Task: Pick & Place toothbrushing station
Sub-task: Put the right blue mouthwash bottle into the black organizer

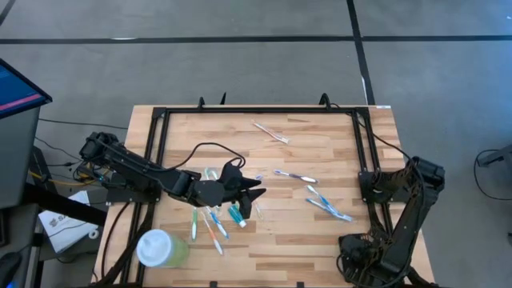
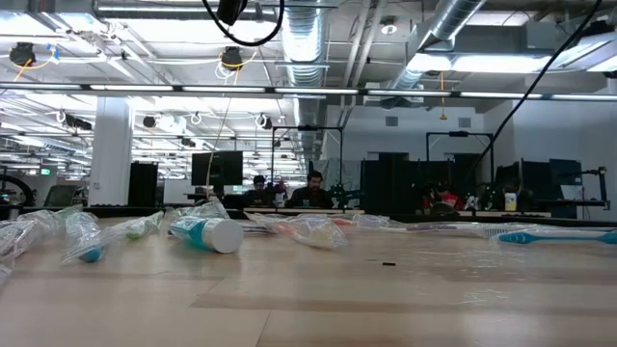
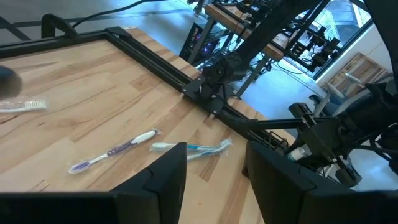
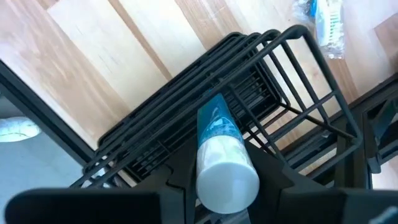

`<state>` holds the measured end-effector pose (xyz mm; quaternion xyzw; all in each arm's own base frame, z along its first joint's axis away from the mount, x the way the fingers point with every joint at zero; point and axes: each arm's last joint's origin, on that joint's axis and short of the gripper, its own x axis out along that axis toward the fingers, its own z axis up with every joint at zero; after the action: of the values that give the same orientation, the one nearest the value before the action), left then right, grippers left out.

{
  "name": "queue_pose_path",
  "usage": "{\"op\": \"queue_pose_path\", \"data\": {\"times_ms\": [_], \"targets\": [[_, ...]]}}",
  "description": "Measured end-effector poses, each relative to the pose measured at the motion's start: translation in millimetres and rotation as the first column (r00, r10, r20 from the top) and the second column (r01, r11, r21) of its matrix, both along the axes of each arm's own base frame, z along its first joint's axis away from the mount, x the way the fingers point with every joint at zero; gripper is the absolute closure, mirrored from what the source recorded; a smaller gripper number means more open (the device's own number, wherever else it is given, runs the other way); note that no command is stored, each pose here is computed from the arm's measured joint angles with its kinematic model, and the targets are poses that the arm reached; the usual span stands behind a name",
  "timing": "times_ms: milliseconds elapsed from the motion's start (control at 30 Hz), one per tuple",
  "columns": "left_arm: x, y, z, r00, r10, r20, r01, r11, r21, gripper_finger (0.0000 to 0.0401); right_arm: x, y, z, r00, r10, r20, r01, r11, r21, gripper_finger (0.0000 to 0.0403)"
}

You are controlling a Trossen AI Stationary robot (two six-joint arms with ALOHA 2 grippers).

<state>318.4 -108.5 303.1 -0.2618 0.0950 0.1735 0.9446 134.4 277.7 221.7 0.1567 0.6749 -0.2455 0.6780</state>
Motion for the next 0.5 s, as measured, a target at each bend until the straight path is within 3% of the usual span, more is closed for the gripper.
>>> {"op": "queue_pose_path", "data": {"times_ms": [500], "targets": [[0.0,0.0,0.0,1.0,-0.003,-0.003,0.003,1.0,0.008,0.0242,-3.3,0.4,-10.5,0.999,-0.028,-0.017,0.028,0.999,-0.037,0.0315]]}}
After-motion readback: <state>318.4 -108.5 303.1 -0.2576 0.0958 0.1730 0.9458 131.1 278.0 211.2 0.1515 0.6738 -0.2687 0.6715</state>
